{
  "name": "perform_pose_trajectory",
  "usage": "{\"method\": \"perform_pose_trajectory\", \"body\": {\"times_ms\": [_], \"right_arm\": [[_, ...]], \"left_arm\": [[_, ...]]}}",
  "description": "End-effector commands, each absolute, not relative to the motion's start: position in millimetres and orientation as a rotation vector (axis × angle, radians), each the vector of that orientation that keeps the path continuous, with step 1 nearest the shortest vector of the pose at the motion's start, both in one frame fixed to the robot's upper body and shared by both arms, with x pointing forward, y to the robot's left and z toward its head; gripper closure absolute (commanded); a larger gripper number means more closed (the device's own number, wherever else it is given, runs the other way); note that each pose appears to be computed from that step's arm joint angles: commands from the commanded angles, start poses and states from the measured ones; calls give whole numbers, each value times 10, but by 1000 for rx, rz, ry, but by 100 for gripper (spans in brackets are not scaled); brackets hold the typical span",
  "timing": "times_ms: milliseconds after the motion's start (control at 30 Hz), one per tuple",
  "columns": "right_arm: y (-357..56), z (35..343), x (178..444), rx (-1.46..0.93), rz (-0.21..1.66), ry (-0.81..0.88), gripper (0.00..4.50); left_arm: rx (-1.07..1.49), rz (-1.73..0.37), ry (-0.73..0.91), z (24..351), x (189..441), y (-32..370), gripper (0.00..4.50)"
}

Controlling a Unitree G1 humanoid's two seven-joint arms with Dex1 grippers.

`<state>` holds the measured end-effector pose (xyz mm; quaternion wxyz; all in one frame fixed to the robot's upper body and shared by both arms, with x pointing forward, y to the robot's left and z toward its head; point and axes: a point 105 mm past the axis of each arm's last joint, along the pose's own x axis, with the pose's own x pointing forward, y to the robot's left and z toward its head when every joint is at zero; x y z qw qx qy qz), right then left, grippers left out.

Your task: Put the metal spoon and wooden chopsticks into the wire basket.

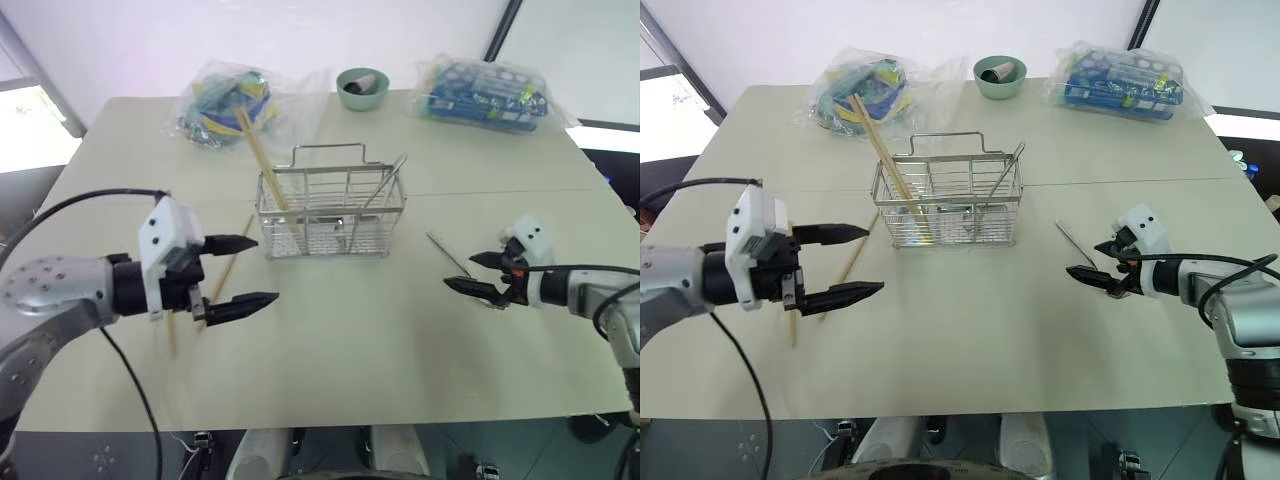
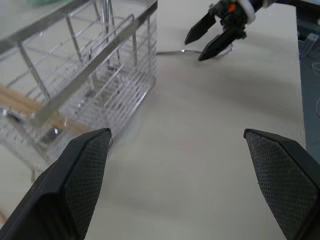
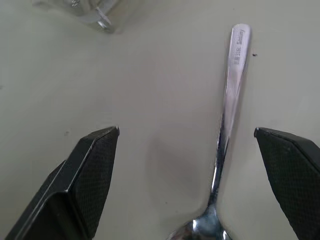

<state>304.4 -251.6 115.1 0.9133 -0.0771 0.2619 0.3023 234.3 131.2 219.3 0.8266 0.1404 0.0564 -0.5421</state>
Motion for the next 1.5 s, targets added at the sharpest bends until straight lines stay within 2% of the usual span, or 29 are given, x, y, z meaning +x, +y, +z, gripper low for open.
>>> {"method": "perform_pose_trajectory", "body": {"times_ms": [33, 67, 133, 300, 500, 567, 667, 733, 800, 867, 1000, 1133, 1333, 1500], "right_arm": [[-2516, 1199, 3094, -176, 610, 508, 59], [-2516, 1177, 3093, -175, 610, 511, 90], [-2514, 1153, 3090, -172, 611, 514, 181], [-2530, 1142, 3089, -157, 605, 510, 445], [-2621, 1151, 3137, -202, 556, 478, 449], [-2735, 1241, 3254, -191, 472, 417, 449], [-2888, 1527, 3457, -137, 337, 267, 449], [-2958, 1822, 3561, -74, 278, 135, 449], [-2965, 2195, 3628, 17, 248, -14, 449], [-2925, 2400, 3647, 77, 255, -90, 449], [-2511, 2907, 3647, 214, 391, -248, 449], [-2103, 3142, 3644, 262, 501, -312, 449], [-1540, 3243, 3632, 307, 662, -332, 449], [-1256, 3136, 3582, 314, 748, -299, 449]], "left_arm": [[318, -1175, 90, 2246, 2343, 1277, 0], [320, -1181, 90, 2249, 2342, 1270, 0], [323, -1188, 88, 2254, 2340, 1264, 0], [323, -1181, 72, 2290, 2362, 1265, 0], [310, -1179, 60, 2316, 2371, 1262, 0], [306, -1169, 49, 2328, 2397, 1263, 0], [302, -1153, 34, 2347, 2441, 1268, 0], [297, -1136, 18, 2376, 2484, 1277, 0], [292, -1121, 0, 2410, 2527, 1284, 0], [288, -1114, -9, 2427, 2551, 1287, 0], [293, -1107, -18, 2443, 2586, 1286, 0], [295, -1100, -27, 2464, 2616, 1297, 0], [301, -1091, -43, 2490, 2637, 1300, 0], [297, -1072, -56, 2515, 2640, 1317, 0]]}}
